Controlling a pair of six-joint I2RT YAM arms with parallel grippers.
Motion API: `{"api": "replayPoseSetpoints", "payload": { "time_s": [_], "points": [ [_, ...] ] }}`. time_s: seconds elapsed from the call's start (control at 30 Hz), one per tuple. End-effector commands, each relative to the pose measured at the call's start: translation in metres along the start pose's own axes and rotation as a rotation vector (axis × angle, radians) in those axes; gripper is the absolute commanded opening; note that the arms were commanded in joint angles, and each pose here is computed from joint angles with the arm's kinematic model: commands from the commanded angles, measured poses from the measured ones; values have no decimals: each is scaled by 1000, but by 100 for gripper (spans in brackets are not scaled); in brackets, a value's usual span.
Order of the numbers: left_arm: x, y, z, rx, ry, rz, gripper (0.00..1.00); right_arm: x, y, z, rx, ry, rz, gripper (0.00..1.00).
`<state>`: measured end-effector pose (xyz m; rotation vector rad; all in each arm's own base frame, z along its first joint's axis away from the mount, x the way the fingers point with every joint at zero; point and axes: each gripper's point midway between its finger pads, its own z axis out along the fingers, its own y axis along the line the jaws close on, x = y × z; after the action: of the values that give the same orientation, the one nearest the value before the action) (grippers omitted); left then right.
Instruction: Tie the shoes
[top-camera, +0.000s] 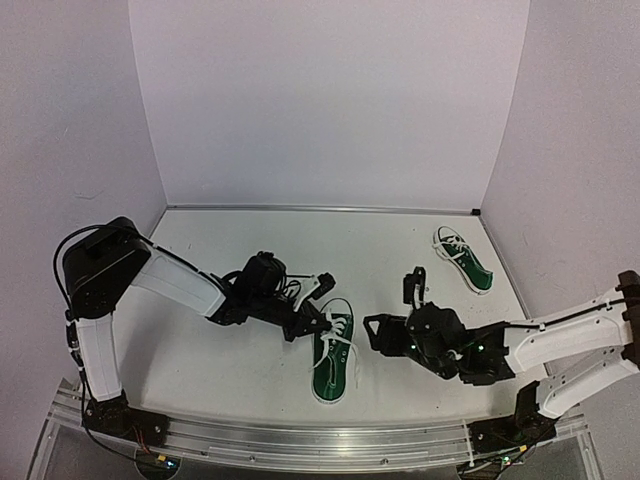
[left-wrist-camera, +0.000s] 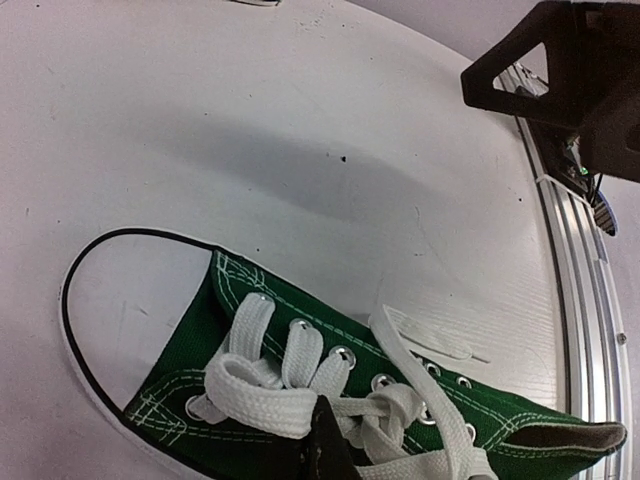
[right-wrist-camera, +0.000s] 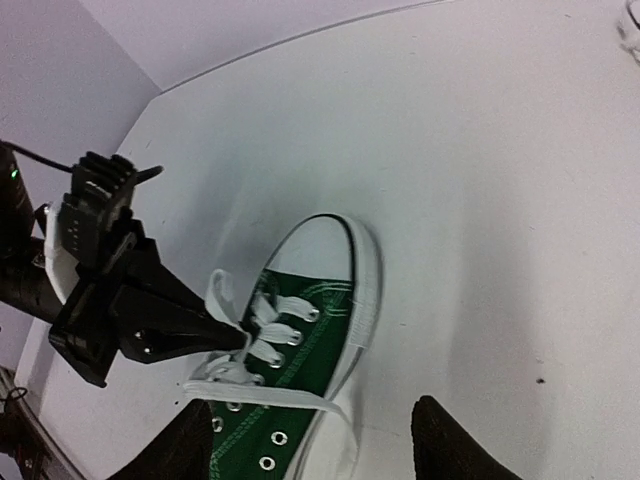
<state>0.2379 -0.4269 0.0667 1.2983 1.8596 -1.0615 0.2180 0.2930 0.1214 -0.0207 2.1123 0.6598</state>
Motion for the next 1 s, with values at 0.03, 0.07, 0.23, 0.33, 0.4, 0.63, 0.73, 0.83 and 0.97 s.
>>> {"api": "replayPoseSetpoints", "payload": {
  "time_s": [0.03,0.07,0.23,0.33,0.4,0.63,0.73,0.83,0.97],
  "points": [
    [-33,-4,-23,-48,-113,126,0,30,46,18,-139,193,-242,60],
    [-34,-5,-25,-52,-118,128,0,32,49,20,-145,202,-252,59],
    [-33,-10,-28,-30,-141,87,0,26,52,27,-150,201,-269,55],
    [-33,-15,-34,-22,-190,92,0,16,44,28,-142,189,-252,53],
    [-32,-18,-38,-23,-212,103,1,12,40,27,-153,195,-249,51],
    [-41,-28,-49,-4,-299,166,1,11,45,32,-212,247,-337,44],
    [-48,-30,-48,5,-323,190,0,5,47,33,-224,251,-366,40],
    [-53,-30,-46,14,-334,206,0,-1,46,33,-240,250,-377,40],
    [-56,-32,-43,37,-336,228,0,-8,36,34,-241,257,-356,39]
  ]
}}
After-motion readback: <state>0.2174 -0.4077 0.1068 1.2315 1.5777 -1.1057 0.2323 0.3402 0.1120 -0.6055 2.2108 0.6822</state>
